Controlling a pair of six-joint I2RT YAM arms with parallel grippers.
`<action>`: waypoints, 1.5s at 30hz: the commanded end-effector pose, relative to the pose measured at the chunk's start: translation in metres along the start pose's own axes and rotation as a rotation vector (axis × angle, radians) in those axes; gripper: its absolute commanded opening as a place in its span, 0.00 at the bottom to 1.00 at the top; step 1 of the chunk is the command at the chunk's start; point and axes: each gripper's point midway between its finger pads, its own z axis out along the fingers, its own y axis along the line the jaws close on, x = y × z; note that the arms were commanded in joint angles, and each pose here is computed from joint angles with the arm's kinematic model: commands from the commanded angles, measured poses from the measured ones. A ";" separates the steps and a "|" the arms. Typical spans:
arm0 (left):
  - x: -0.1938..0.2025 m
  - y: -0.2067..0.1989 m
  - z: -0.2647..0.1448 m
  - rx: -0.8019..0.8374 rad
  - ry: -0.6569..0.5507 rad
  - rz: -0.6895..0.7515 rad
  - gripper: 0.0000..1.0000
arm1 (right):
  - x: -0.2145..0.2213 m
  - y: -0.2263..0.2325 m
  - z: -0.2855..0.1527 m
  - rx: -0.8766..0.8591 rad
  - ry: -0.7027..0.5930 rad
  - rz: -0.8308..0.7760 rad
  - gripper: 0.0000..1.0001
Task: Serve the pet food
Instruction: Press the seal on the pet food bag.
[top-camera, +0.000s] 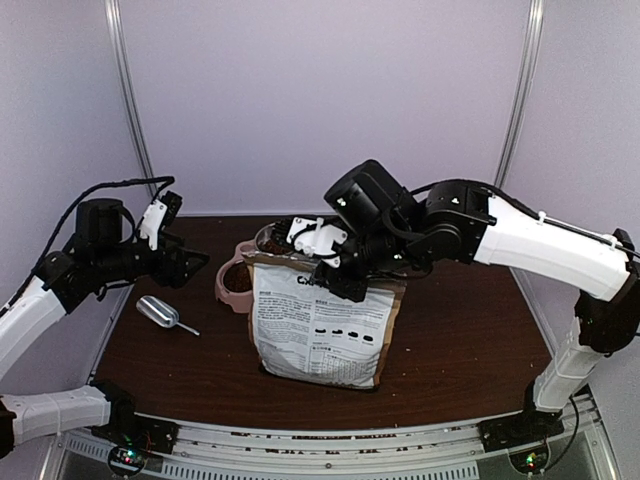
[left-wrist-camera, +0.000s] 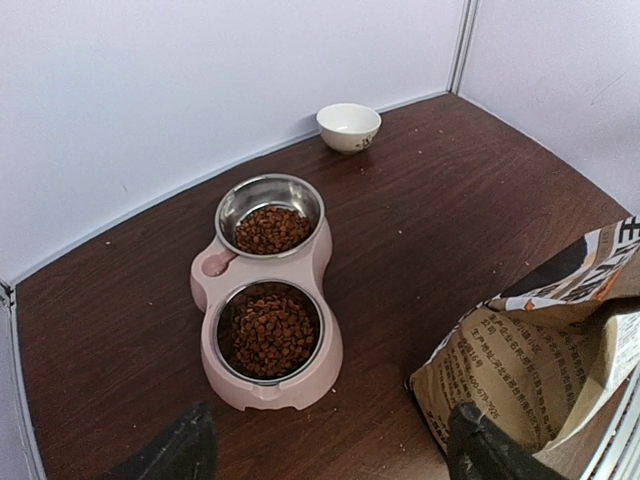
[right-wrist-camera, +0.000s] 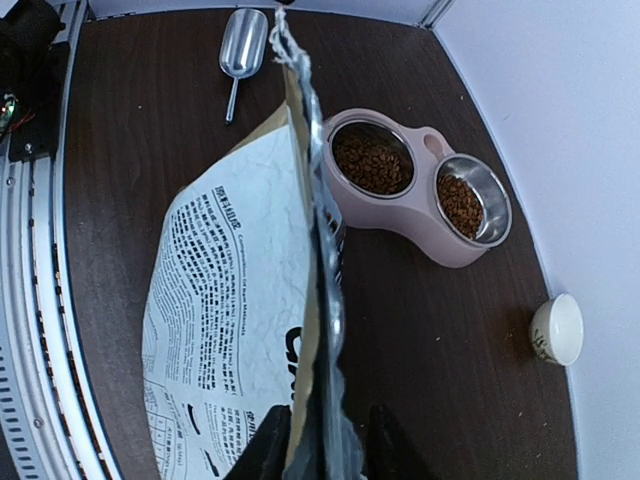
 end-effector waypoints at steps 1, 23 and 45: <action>-0.020 -0.004 -0.010 0.013 -0.099 0.078 0.81 | -0.012 -0.002 -0.015 -0.014 -0.023 -0.006 0.17; -0.055 -0.145 -0.012 0.585 -0.171 0.388 0.89 | -0.038 0.027 -0.058 -0.261 -0.203 0.076 0.00; -0.041 -0.199 0.020 0.893 -0.049 0.385 0.08 | -0.033 0.009 -0.043 -0.191 -0.206 0.164 0.00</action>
